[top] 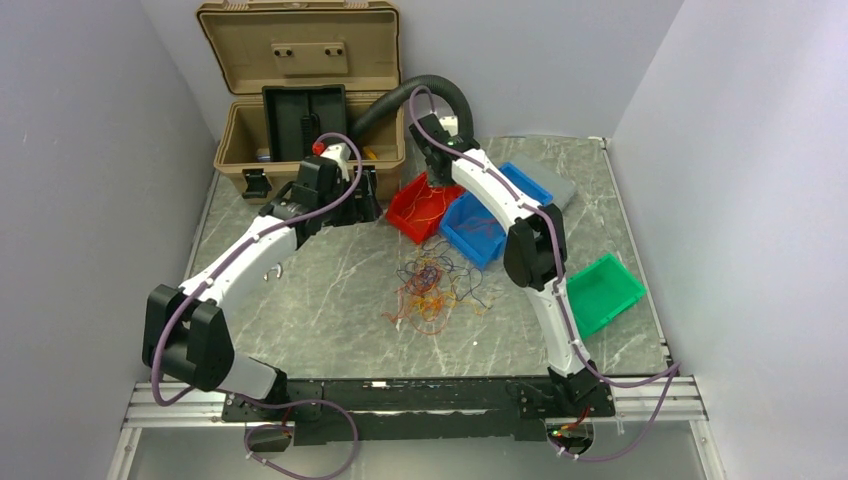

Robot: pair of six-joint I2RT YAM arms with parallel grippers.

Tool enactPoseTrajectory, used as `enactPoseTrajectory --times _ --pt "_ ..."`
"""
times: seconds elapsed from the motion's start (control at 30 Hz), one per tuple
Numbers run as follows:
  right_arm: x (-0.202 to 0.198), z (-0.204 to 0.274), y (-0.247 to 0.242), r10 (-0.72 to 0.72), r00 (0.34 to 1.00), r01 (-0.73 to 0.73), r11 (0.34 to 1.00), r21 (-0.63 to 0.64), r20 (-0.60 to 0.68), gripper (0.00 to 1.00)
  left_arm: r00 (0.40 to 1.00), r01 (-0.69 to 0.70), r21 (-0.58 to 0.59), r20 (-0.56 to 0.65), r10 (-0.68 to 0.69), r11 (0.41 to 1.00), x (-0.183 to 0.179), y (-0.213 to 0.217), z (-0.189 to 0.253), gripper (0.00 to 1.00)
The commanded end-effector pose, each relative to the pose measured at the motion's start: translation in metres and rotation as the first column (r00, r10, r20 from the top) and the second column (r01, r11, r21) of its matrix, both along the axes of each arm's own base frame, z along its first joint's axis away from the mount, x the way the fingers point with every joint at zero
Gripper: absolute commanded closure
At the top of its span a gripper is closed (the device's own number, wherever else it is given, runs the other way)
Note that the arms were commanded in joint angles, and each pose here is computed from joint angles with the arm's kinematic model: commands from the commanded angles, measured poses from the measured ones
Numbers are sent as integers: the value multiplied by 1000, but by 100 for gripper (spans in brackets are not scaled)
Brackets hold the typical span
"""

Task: Untangle the cables

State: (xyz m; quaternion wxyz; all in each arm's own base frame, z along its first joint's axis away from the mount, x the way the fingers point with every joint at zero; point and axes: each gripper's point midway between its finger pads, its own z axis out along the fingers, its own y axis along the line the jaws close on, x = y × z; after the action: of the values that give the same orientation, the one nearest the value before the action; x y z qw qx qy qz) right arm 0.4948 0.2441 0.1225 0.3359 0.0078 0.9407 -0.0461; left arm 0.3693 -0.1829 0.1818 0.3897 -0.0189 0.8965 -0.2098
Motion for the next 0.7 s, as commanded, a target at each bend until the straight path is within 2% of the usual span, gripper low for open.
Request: enactPoseTrajectory --times 0.0,0.43,0.67 --pt "12 -5 24 57 998 -59 995 81 22 100 998 -5 -3 57 5 1000 -1 5 16 9" --pt "27 -69 25 9 1000 -7 997 79 -18 100 999 -1 3 32 1 1000 -11 8 1 10" --pt "32 -37 17 -16 999 13 998 66 52 100 1000 3 9 24 -3 1000 -14 9 -3 10"
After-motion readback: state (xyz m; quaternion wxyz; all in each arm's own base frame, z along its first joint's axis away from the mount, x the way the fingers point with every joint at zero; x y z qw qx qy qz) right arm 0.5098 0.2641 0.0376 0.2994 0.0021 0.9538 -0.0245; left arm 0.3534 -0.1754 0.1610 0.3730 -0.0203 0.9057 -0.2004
